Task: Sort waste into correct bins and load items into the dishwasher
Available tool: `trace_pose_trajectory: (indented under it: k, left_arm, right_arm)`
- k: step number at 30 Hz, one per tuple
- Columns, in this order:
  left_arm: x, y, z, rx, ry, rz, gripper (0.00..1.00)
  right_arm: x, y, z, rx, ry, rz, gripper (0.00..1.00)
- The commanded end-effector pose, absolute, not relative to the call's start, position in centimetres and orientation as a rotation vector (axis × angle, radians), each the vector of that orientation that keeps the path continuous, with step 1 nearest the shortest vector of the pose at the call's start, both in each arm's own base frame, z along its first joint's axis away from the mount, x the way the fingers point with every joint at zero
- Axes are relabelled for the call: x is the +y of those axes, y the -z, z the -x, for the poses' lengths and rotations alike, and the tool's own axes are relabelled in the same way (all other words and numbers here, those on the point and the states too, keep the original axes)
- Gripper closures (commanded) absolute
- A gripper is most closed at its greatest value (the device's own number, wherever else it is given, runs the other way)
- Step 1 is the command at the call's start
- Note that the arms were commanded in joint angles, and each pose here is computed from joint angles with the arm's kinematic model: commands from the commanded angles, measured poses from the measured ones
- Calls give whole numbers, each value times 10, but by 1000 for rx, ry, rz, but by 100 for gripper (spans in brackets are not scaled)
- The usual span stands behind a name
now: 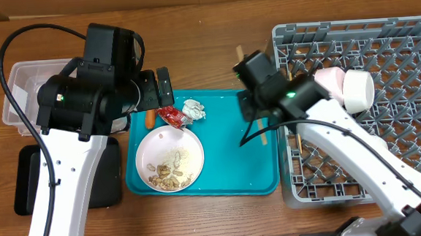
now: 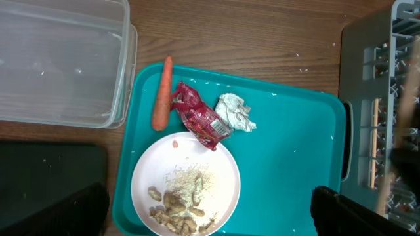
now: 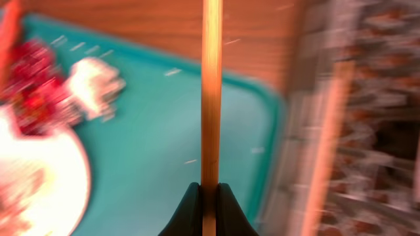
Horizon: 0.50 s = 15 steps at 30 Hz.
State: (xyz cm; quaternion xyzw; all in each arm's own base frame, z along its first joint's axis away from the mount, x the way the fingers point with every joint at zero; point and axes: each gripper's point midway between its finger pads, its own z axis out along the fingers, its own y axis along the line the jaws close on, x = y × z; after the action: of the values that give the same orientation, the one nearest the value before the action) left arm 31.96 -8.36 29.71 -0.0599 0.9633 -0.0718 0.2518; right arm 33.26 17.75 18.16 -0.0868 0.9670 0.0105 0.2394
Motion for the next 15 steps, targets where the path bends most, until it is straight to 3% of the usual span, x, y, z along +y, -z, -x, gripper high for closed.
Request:
trace_pose_trajectory:
  k: [1, 13, 15]
  left_arm:
    - [-82, -300, -323, 2609, 191, 181, 0]
    - [-82, -300, -323, 2609, 190, 181, 0]
    - [-82, -300, -323, 2609, 191, 181, 0]
  right_arm:
    - [125, -188, -352, 2600, 201, 106, 96]
    - [84, -139, -359, 2757, 186, 69, 96]
    - [83, -130, -356, 2784, 201, 76, 90]
